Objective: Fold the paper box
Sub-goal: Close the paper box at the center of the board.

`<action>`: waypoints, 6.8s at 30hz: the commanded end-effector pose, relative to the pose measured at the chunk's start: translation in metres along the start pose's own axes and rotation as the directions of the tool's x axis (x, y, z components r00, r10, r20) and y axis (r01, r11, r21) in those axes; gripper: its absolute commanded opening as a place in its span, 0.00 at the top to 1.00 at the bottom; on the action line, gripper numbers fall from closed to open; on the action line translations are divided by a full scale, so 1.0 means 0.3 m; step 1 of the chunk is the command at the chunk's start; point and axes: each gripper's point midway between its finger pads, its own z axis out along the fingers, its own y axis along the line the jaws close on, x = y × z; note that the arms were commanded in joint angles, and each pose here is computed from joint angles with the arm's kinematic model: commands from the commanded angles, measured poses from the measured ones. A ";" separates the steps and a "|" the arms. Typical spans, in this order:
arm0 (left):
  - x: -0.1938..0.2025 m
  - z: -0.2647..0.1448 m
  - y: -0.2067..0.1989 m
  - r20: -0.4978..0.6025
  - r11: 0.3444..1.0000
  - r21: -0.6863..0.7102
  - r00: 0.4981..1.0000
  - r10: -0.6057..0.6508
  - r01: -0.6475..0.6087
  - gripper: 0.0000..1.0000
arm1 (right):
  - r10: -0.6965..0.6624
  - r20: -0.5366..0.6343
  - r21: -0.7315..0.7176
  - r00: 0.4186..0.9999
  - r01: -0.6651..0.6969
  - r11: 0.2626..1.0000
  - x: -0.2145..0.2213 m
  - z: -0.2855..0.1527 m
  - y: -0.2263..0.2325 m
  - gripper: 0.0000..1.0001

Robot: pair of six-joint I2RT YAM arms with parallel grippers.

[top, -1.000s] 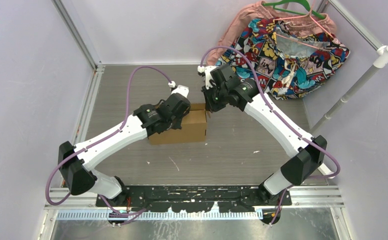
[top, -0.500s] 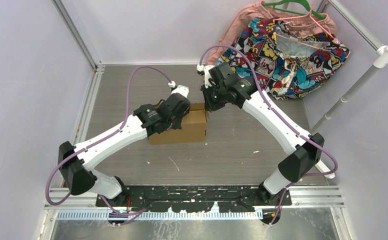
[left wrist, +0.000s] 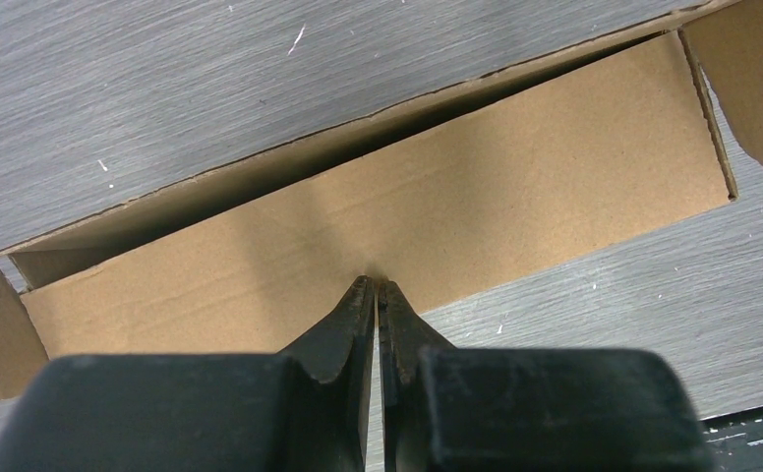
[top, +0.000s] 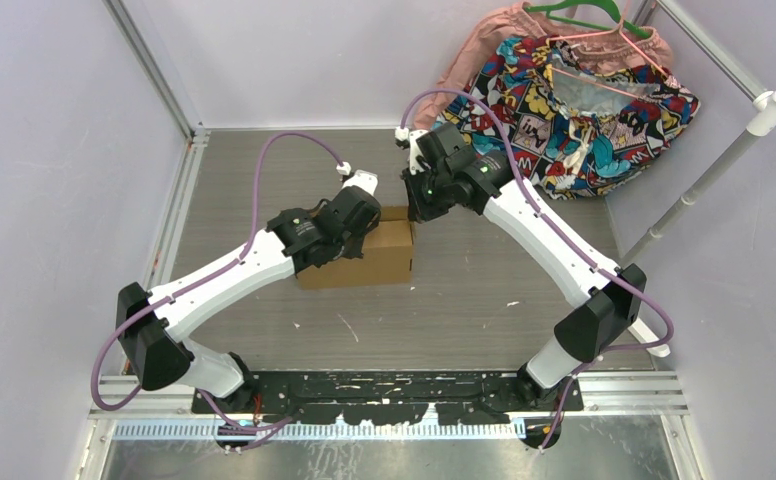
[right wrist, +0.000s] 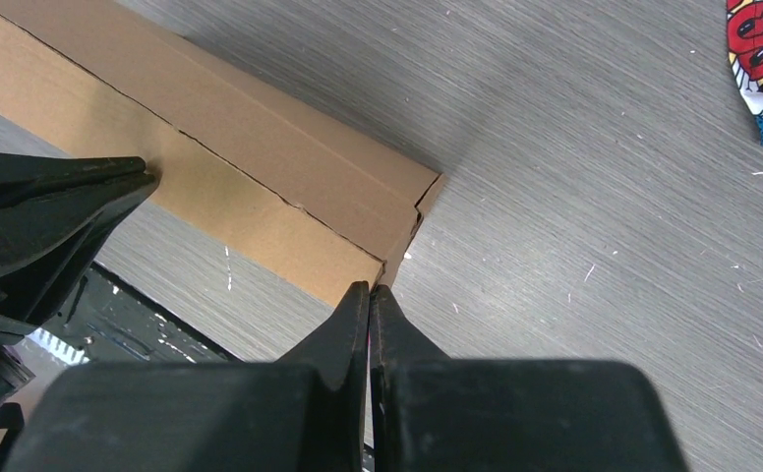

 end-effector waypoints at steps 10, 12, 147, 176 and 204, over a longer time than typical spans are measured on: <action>0.020 0.014 -0.024 -0.027 1.000 0.024 0.999 0.017 -0.017 0.92 | 0.041 0.058 -0.104 0.997 -0.034 0.994 -0.060 -0.033 0.091 0.99; 0.021 0.014 -0.024 -0.028 1.000 0.024 0.999 0.017 -0.017 0.92 | 0.042 0.057 -0.107 0.998 -0.035 0.994 -0.059 -0.032 0.093 0.99; 0.005 -0.090 0.341 0.053 0.977 -0.076 0.979 -0.197 0.201 0.90 | 0.005 0.115 -0.078 0.993 0.004 0.997 0.158 -0.047 0.230 0.68; 0.124 -0.099 0.266 0.001 0.979 -0.024 0.980 -0.201 0.201 0.91 | 0.267 0.303 -0.152 0.915 -0.230 0.961 0.128 0.263 0.455 0.75; 0.140 -0.133 0.205 0.030 0.984 -0.013 0.984 -0.176 0.177 0.91 | 0.382 0.278 -0.215 0.881 -0.331 0.919 0.091 0.333 0.417 0.75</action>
